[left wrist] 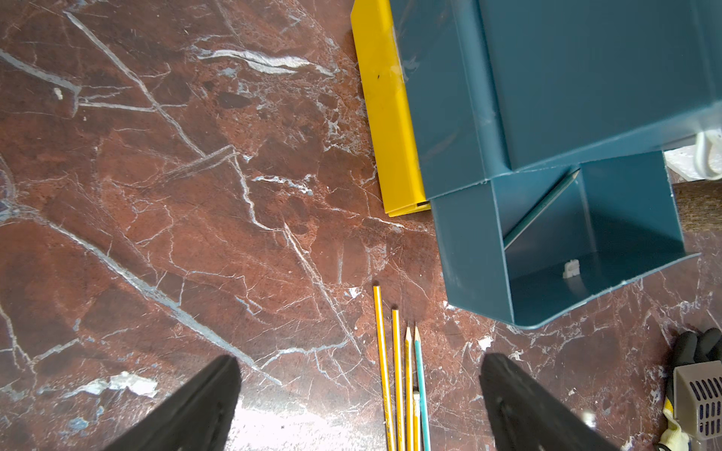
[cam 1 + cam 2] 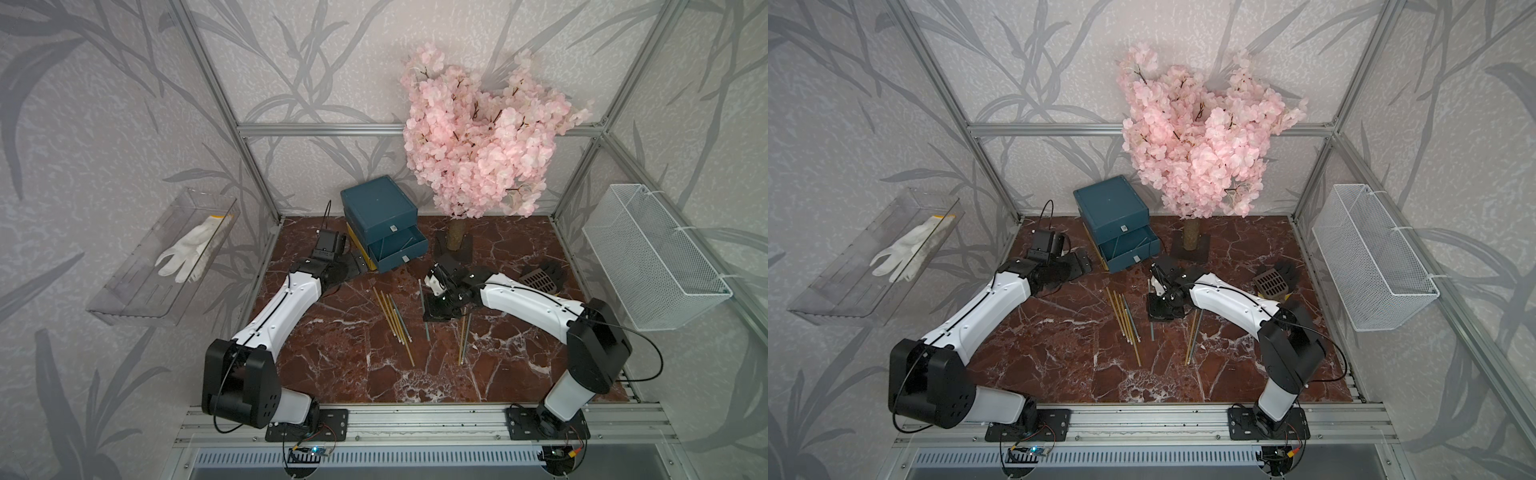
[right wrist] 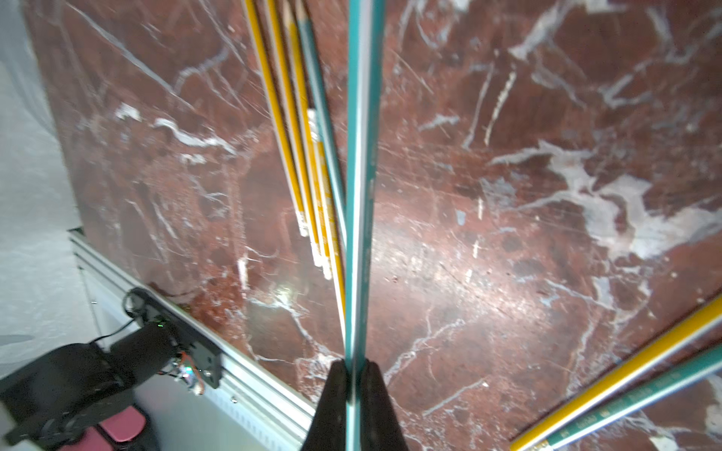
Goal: Please place the pencils in the drawer according to their color
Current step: Pick up the pencil from the center of the board, then place the pencil in the drawer.
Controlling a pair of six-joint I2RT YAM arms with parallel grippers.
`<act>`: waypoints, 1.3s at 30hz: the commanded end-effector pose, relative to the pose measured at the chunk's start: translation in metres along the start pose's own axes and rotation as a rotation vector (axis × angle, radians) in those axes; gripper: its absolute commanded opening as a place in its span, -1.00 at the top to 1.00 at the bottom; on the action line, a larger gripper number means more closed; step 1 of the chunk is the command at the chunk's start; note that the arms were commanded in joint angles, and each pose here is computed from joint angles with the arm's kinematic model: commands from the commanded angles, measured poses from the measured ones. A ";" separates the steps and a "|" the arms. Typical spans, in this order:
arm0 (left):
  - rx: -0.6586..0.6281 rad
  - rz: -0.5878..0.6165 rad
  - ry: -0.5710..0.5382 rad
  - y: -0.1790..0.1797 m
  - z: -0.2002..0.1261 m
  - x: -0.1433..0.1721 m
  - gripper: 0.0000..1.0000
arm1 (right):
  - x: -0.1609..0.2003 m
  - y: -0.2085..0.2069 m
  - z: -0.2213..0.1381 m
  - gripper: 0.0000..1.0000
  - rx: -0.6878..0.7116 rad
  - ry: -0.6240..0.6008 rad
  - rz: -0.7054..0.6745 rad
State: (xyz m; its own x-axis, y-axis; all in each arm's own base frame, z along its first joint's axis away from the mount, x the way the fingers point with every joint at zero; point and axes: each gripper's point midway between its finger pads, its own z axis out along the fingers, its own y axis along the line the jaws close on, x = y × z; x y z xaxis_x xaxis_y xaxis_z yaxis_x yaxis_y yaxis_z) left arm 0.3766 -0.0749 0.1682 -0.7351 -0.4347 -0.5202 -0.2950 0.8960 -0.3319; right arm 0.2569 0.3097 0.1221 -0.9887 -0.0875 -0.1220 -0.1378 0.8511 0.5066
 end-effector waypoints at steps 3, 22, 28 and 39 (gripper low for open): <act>0.011 -0.001 -0.036 -0.005 -0.008 -0.012 -1.00 | -0.044 0.051 -0.031 1.00 -0.184 -0.104 0.060; -0.002 0.025 -0.037 -0.006 -0.018 -0.018 -1.00 | -0.168 0.074 -0.018 1.00 -0.473 -0.235 0.357; -0.003 0.020 -0.035 -0.006 -0.018 -0.017 -1.00 | -0.189 0.074 -0.010 1.00 -0.482 -0.244 0.384; -0.008 0.020 -0.032 -0.005 -0.019 -0.017 -1.00 | -0.227 0.073 0.011 1.00 -0.503 -0.258 0.462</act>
State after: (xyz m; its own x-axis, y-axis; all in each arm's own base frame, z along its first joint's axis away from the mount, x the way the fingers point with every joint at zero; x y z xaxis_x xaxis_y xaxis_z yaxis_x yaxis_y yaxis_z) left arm 0.3786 -0.0744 0.1812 -0.7318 -0.4277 -0.5306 -0.2884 0.8998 -0.3275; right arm 0.4559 0.3966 0.1692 -0.9282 0.3698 0.0404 0.2193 0.4562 0.8625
